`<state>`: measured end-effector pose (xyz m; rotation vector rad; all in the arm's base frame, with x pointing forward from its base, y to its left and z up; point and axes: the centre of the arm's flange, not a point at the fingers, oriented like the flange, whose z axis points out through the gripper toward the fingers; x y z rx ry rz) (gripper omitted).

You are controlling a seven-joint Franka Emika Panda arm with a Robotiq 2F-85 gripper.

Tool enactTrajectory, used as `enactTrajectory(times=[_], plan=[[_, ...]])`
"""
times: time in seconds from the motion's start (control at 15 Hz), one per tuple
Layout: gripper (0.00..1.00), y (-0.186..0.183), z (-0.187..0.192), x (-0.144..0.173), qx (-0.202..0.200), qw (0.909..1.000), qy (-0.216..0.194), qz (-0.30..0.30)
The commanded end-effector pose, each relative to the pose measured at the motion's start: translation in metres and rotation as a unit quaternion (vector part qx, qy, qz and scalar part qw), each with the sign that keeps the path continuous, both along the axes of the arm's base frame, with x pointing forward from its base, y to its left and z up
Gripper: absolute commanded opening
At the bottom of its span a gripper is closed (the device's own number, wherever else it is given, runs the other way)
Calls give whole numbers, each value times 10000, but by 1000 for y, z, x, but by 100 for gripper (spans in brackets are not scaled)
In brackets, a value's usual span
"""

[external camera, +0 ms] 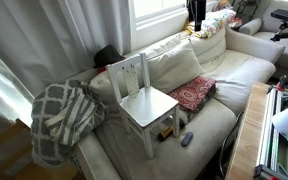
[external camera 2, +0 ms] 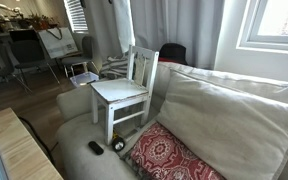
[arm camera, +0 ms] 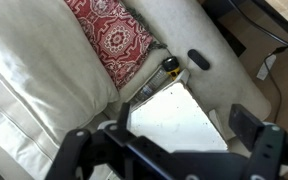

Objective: Put the white pillow on the seat of the white chair

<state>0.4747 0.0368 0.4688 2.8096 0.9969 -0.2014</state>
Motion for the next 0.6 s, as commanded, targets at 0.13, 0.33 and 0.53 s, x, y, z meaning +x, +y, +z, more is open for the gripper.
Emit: enactTrajectory(times=[0.13, 0.33, 0.53], plan=[[100, -42, -29, 42, 104, 9996, 196, 144], [100, -72, -60, 72, 131, 9982, 225, 536], [100, -97, -94, 100, 161, 9954, 274, 906]])
